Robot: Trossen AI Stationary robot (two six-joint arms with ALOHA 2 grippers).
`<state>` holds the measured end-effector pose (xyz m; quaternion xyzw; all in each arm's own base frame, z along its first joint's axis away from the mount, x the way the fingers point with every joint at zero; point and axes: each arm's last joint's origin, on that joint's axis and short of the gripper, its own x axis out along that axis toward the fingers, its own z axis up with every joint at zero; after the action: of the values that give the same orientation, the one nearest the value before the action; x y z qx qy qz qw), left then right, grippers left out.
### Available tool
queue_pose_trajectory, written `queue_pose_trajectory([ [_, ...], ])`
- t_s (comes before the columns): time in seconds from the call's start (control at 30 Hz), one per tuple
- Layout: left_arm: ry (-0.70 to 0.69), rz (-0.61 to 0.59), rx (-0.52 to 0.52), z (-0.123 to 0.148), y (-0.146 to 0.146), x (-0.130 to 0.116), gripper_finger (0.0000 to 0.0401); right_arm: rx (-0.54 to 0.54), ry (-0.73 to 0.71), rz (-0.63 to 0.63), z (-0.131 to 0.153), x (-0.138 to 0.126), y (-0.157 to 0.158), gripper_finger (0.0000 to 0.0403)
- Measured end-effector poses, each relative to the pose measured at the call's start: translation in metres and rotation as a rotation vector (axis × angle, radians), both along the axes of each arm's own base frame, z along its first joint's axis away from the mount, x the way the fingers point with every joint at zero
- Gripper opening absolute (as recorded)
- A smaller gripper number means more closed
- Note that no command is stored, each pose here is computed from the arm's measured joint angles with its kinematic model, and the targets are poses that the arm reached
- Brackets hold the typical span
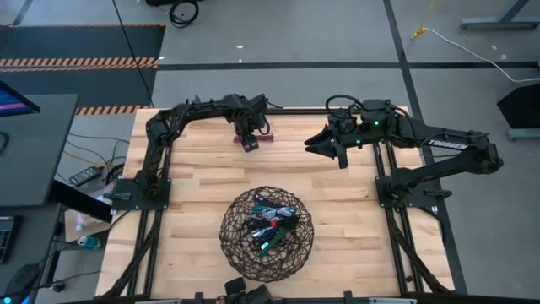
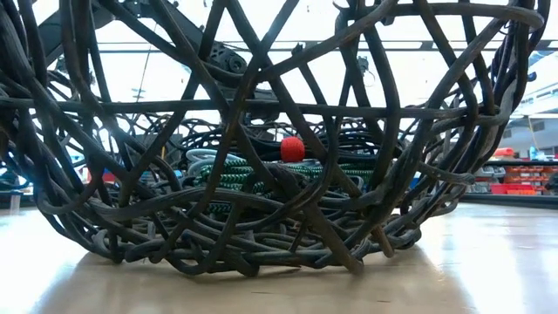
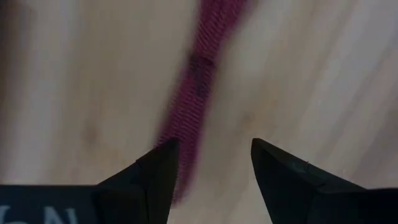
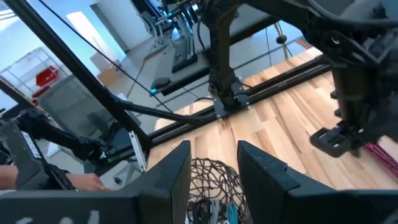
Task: Pick and place USB-C Cables
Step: Put the red charger cable into the wire basket
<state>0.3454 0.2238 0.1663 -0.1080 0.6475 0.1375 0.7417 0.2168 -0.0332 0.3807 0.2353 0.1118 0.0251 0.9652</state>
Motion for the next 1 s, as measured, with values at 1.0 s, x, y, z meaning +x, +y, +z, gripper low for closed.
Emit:
queue_pose_trajectory([
  [1.0,0.118,0.006,-0.087,-0.026,-0.011,0.002,0.0124,0.013,-0.012,0.003,0.001,0.000,0.001,0.0136],
])
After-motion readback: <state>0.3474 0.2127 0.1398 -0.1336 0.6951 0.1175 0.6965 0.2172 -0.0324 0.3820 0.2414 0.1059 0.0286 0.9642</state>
